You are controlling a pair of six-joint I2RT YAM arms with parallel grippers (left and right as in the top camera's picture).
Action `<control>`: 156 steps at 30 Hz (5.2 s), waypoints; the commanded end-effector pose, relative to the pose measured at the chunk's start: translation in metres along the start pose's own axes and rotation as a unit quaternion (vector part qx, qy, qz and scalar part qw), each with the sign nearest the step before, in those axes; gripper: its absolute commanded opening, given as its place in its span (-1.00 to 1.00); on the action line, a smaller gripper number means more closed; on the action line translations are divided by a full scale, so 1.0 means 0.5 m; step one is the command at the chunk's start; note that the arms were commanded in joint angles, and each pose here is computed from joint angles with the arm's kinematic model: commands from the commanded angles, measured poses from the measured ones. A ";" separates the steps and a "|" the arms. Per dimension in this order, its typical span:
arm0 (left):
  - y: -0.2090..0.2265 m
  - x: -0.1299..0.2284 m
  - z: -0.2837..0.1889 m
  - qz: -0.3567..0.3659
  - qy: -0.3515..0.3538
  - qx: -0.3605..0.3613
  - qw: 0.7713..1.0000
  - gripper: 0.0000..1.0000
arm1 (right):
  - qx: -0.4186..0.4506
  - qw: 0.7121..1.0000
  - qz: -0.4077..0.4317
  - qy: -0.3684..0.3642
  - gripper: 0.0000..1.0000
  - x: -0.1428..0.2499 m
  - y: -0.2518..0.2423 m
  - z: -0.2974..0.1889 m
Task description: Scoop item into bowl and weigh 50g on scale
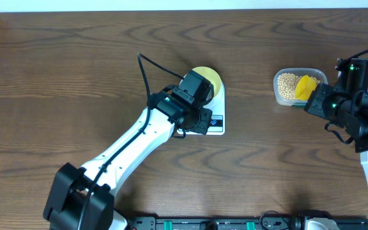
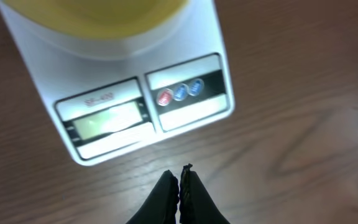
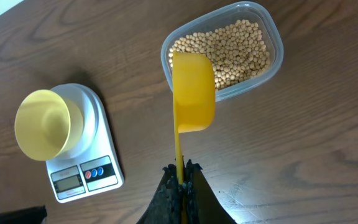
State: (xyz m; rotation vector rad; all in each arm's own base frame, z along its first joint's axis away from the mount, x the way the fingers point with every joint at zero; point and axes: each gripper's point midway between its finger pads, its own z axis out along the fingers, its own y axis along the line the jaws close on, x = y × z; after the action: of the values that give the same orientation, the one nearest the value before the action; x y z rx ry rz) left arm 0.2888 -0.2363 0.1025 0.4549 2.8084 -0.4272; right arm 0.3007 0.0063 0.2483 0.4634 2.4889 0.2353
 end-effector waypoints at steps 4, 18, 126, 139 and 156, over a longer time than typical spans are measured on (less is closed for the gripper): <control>0.041 -0.015 0.021 0.000 -0.027 -0.055 0.998 -0.86 | -0.005 1.000 -0.017 -0.007 -0.99 -0.009 0.005 -0.007; 0.038 0.024 -0.014 0.000 -0.023 -0.041 0.999 -0.86 | -0.005 1.000 -0.017 -0.008 -0.98 -0.011 0.005 -0.007; 0.041 -0.004 0.172 0.075 -0.025 -0.066 0.995 -0.86 | -0.004 1.000 -0.028 -0.004 -0.98 -0.007 0.004 -0.007; 0.041 0.016 0.200 0.072 -0.002 -0.058 0.996 -0.86 | -0.002 1.000 -0.028 0.000 -0.98 -0.002 0.002 -0.007; 0.050 0.006 0.200 0.074 -0.014 -0.072 0.995 -0.86 | -0.001 1.000 -0.027 0.004 -0.97 0.001 0.001 -0.007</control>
State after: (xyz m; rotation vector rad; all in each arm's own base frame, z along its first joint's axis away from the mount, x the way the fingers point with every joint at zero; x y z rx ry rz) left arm 0.3178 -0.2539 0.0181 0.6121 2.7022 -0.2586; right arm 0.2971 0.0069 0.2459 0.4129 2.5134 0.2201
